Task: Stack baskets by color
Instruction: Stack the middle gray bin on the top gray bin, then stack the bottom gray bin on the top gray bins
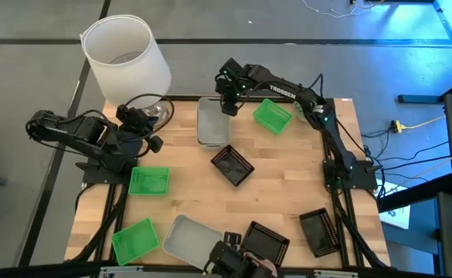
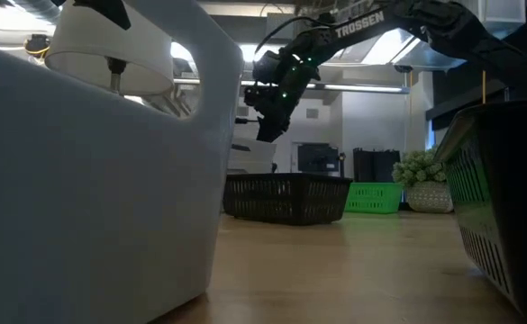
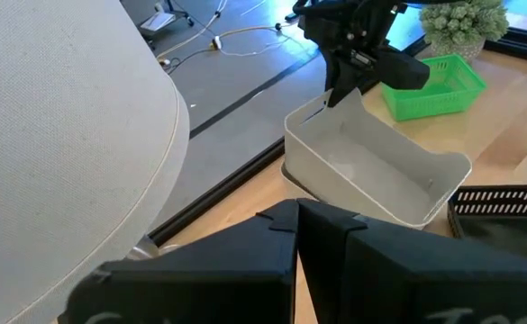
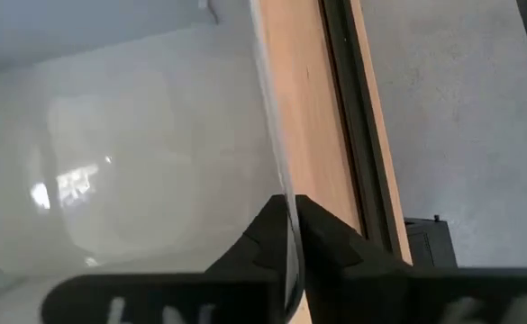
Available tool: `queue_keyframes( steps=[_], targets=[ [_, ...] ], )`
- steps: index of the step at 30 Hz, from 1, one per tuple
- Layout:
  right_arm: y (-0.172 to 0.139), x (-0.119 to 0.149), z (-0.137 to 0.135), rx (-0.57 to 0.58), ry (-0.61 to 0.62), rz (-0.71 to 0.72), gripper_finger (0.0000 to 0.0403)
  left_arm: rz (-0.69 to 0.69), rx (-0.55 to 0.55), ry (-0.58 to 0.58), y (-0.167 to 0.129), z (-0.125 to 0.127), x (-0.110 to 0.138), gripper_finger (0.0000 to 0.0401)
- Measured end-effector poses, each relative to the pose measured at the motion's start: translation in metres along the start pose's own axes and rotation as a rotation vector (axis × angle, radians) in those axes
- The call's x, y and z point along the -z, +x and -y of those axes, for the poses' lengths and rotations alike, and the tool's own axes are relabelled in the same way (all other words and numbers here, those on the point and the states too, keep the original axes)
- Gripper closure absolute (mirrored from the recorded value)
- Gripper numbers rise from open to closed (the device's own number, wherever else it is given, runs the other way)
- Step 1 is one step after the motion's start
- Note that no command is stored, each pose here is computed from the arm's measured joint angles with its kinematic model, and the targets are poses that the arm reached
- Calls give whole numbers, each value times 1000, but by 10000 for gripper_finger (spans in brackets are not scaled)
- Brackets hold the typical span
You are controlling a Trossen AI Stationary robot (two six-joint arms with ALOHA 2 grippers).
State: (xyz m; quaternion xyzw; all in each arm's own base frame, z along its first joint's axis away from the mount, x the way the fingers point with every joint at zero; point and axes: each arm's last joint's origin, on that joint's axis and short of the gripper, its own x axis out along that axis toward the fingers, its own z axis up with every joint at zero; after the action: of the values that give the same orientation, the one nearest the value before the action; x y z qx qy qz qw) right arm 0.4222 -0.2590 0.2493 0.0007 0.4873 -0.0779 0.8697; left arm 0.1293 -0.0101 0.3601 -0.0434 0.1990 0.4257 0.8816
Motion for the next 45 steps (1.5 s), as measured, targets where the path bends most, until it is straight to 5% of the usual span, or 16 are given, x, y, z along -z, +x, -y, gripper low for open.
queue_keyframes(
  steps=[11,18,26,32,40,45],
  targets=[
    [-1,-5,-8,-5,-13,14,297,-30,38,0,0,1,1,401],
    [-35,-30,-21,-20,-48,80,292,-37,47,0,0,1,1,401],
    [-103,-42,-72,-171,-126,140,320,-56,88,202,0,2,2,401],
    [-144,-40,-124,-258,-207,110,333,-59,106,223,0,3,2,398],
    [-183,-34,-182,-330,-321,100,337,-149,277,147,-1,9,3,333],
    [-206,-29,-210,-375,-294,104,337,-223,524,353,-4,16,6,307]
  ],
)
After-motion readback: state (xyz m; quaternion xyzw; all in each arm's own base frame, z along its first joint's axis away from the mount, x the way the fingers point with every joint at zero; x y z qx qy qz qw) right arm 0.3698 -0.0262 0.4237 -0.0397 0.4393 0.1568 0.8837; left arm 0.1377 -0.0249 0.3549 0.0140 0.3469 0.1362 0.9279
